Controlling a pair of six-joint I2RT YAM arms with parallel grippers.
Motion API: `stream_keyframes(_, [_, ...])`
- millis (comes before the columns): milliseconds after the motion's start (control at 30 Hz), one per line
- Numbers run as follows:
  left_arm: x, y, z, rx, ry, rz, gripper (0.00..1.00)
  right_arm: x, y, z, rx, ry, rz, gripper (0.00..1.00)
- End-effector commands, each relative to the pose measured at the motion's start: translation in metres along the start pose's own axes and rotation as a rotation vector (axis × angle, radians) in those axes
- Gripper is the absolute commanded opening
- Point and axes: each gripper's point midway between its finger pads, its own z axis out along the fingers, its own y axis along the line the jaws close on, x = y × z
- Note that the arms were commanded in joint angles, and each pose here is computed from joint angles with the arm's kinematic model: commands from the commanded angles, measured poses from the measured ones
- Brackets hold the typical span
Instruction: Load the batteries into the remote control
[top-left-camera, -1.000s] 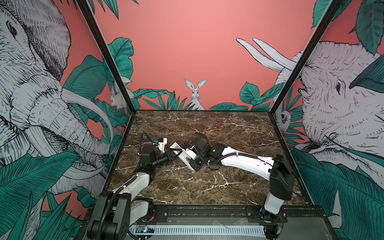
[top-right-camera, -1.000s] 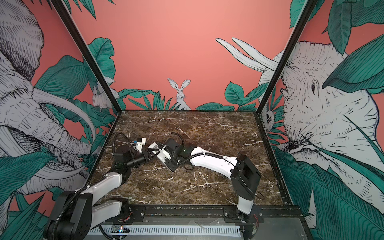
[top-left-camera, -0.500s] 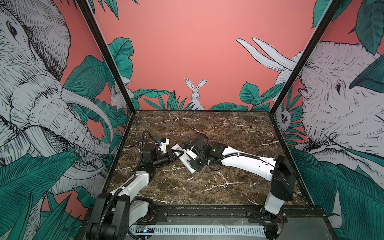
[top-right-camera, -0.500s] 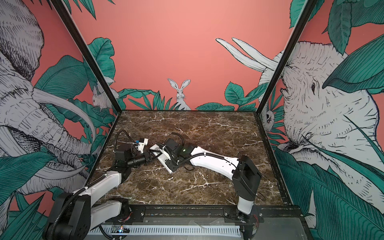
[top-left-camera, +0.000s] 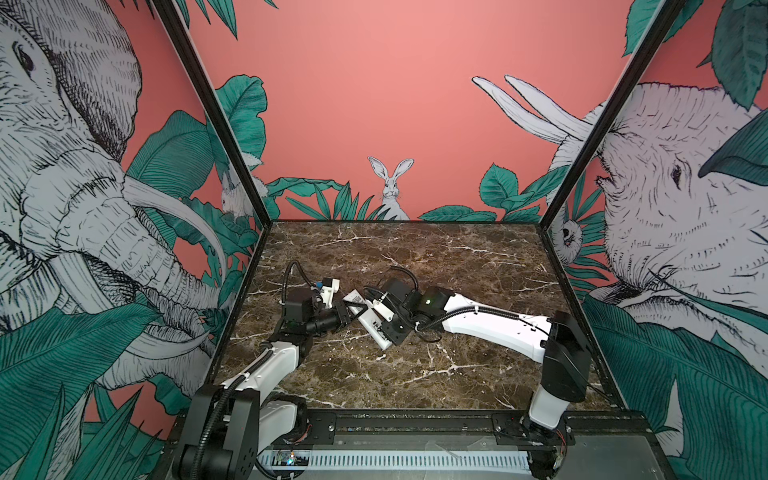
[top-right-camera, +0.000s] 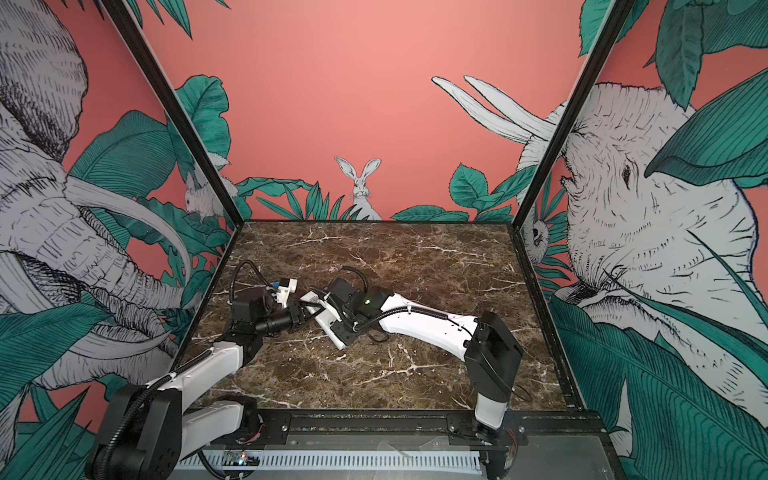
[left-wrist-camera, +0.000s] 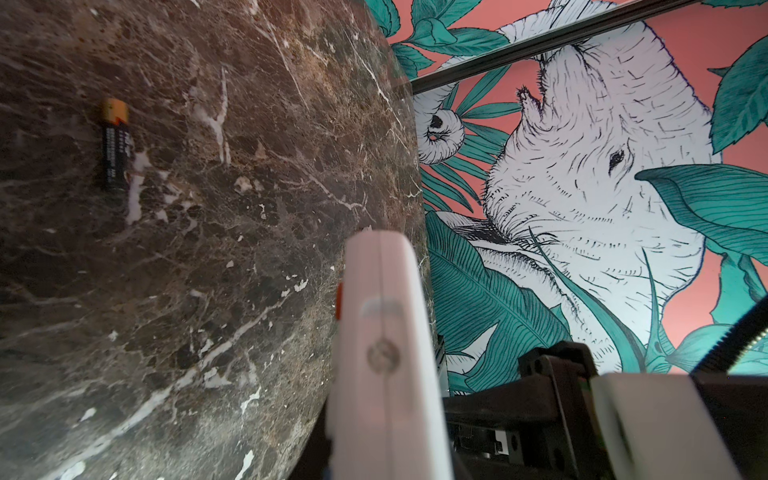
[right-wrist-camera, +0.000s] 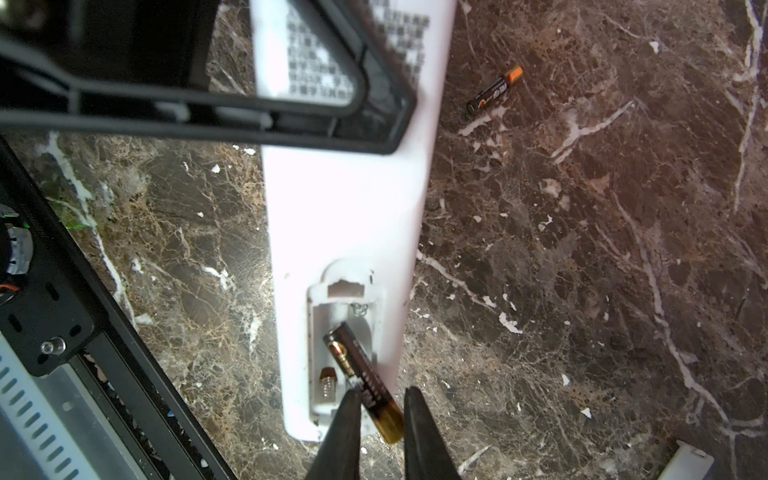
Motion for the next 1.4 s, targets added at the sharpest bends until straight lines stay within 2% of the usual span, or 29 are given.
stream_keyframes(0, [-0.010,-0.015,-0.001,0.042,-0.008,0.037,0.00,-0.001,0.005,-0.001,-0.008,0.005,-0.014,0.19])
stream_keyframes(333, [-0.013,-0.013,-0.004,0.049,-0.021,0.019,0.00,0.006,0.012,0.004,-0.012,0.030,-0.036,0.17])
stream_keyframes(900, [-0.013,-0.011,-0.005,0.046,-0.020,0.013,0.00,0.019,0.012,-0.001,-0.014,0.071,-0.082,0.24])
stream_keyframes(1367, [-0.013,-0.011,-0.006,0.044,-0.023,0.010,0.00,0.018,0.013,-0.001,-0.020,0.074,-0.092,0.16])
